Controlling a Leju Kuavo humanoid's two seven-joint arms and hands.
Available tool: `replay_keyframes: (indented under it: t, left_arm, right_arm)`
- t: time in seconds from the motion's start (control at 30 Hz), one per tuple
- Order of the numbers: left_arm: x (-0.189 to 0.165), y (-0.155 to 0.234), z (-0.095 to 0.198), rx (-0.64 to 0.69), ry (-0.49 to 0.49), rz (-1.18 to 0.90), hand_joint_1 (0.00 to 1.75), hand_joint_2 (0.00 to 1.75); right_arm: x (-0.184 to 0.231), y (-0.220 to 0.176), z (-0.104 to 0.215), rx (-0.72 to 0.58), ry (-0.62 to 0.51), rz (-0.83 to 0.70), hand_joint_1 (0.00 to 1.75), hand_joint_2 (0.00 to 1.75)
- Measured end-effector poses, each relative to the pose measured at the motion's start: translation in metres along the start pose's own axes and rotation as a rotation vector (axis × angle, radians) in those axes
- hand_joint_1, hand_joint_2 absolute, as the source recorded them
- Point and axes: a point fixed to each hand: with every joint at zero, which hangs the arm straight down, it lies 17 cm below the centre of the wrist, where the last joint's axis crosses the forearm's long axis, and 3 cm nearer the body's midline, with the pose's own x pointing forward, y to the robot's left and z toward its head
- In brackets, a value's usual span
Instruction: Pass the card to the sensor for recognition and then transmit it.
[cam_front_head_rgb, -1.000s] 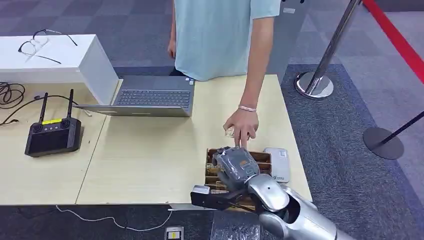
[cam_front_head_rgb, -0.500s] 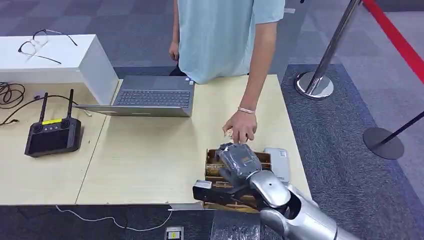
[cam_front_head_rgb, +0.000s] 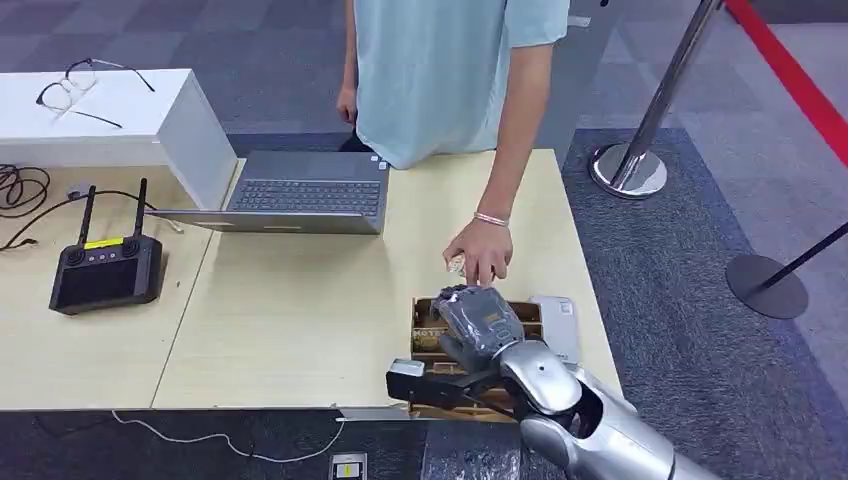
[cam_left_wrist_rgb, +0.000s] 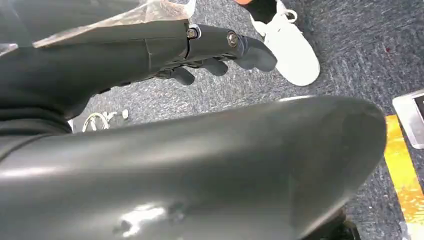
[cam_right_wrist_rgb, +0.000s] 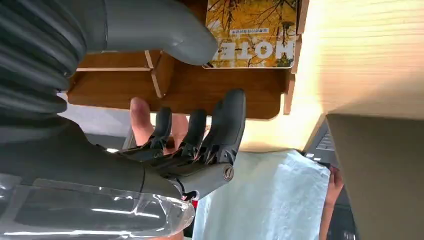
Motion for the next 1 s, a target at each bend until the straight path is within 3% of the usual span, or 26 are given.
replay_keyframes:
  t: [0.77, 0.83, 1.0]
  left_arm:
    - [0.000, 0.000, 0.000, 0.001, -0.003, -0.005, 0.00, 0.00]
    - [0.000, 0.000, 0.000, 0.001, -0.003, -0.005, 0.00, 0.00]
    - [0.000, 0.000, 0.000, 0.001, -0.003, -0.005, 0.00, 0.00]
  right_arm:
    - [-0.005, 0.012, 0.001, 0.030, 0.015, -0.010, 1.06, 1.75]
    - [-0.005, 0.013, 0.001, 0.032, 0.016, -0.014, 1.17, 1.75]
    - [-0.008, 0.015, 0.000, 0.035, 0.022, -0.023, 1.15, 1.75]
